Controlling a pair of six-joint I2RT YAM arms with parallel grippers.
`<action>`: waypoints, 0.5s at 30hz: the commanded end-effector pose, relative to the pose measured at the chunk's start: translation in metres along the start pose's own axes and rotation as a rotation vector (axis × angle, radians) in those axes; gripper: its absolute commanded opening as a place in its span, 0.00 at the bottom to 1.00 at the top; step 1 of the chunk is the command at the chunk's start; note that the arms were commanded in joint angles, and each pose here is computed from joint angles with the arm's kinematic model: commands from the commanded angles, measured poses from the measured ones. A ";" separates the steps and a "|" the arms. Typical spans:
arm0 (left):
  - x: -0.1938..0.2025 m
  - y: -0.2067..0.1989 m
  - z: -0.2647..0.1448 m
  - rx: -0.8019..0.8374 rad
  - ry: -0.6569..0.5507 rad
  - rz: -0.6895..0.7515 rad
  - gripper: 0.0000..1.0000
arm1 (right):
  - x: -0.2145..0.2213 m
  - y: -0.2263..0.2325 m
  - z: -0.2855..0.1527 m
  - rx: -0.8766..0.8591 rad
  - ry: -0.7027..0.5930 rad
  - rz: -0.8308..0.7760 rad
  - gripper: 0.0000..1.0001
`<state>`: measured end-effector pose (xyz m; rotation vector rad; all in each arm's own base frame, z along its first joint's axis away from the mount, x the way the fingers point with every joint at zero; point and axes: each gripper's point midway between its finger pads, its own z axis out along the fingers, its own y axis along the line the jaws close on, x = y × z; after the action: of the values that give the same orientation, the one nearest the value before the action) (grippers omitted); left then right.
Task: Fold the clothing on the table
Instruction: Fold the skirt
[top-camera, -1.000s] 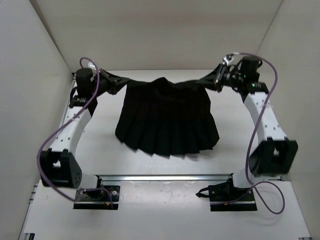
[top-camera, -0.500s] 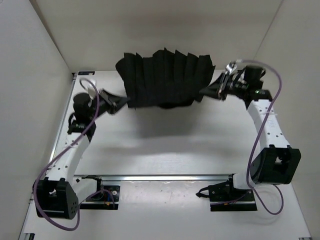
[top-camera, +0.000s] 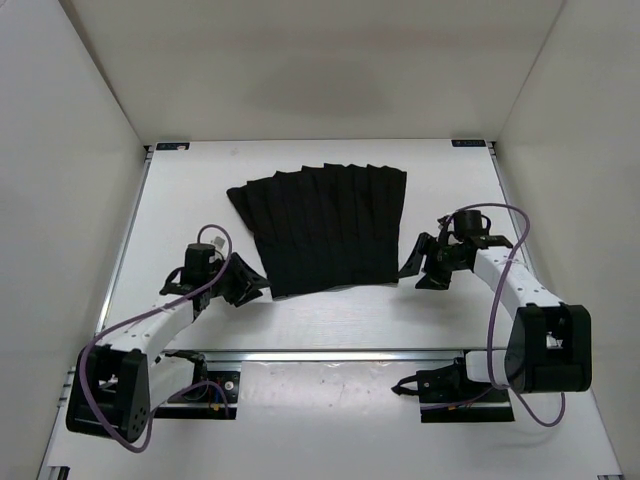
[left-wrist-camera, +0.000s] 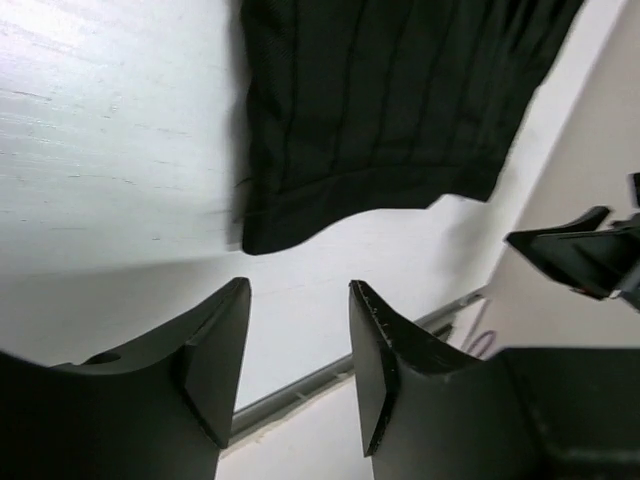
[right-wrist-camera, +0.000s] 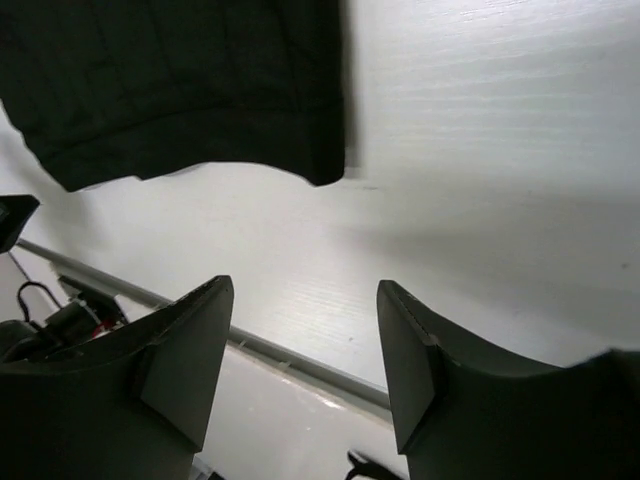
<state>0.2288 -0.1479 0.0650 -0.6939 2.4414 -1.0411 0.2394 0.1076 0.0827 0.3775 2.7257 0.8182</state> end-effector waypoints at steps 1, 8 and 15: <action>-0.006 0.008 0.009 -0.058 -0.034 0.068 0.54 | -0.014 -0.012 0.012 0.027 -0.070 -0.050 0.57; -0.014 0.003 0.034 -0.110 -0.069 0.092 0.54 | -0.027 -0.016 0.046 0.014 -0.035 -0.043 0.55; -0.024 -0.025 0.061 -0.074 -0.084 0.086 0.52 | -0.045 -0.007 0.068 0.011 -0.006 -0.040 0.51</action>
<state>0.2566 -0.1718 0.0282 -0.6476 2.5419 -0.8403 0.2774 0.1160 0.0302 0.3748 2.7804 0.8084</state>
